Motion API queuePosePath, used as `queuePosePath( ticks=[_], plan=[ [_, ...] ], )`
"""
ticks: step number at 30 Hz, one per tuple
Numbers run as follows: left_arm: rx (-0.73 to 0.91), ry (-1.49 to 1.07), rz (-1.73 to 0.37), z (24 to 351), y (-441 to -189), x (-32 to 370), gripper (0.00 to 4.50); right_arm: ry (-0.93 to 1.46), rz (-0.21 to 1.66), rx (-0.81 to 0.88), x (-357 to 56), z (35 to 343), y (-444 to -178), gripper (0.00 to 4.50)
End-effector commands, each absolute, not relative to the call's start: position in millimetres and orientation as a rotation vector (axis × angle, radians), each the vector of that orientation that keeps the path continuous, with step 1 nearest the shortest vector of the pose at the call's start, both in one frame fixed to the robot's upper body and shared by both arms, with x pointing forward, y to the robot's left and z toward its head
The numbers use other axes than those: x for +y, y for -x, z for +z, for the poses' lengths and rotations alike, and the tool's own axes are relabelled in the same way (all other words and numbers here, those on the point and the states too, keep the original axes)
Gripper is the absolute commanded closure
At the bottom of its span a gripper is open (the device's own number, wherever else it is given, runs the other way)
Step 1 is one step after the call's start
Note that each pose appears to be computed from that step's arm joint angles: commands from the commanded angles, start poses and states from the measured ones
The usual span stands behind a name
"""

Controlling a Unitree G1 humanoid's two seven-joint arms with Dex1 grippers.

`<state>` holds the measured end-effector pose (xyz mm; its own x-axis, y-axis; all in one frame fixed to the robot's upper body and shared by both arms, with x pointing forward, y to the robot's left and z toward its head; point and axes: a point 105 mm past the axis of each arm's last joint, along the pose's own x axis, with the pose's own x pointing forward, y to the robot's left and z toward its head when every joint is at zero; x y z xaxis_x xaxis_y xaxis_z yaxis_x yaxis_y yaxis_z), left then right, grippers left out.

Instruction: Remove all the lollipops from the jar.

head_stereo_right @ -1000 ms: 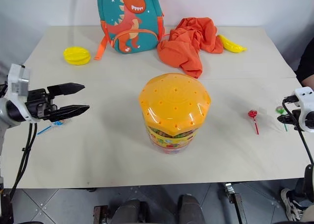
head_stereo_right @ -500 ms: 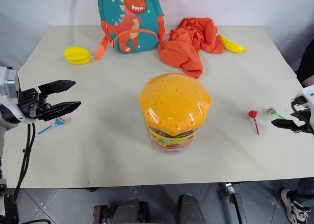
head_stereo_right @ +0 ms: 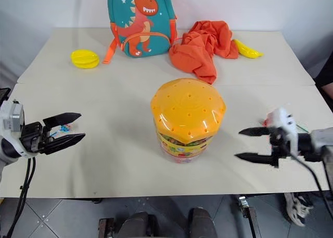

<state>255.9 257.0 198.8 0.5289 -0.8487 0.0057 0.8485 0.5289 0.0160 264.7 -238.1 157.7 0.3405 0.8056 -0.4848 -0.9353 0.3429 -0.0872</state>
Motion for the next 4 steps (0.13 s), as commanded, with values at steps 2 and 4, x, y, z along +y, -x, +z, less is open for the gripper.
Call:
queuePosePath(
  ticks=[2, 4],
  plan=[
    [-0.054, 0.001, -0.971, 209.8, -237.0, 253.5, 0.00, 0.386, 1.163, 0.385, -238.8, 148.2, -270.1, 0.03],
    [-0.039, 0.020, -0.957, 208.5, -230.3, 250.3, 0.00, 0.367, 1.146, 0.378, -238.9, 146.8, -271.7, 0.03]
  ],
)
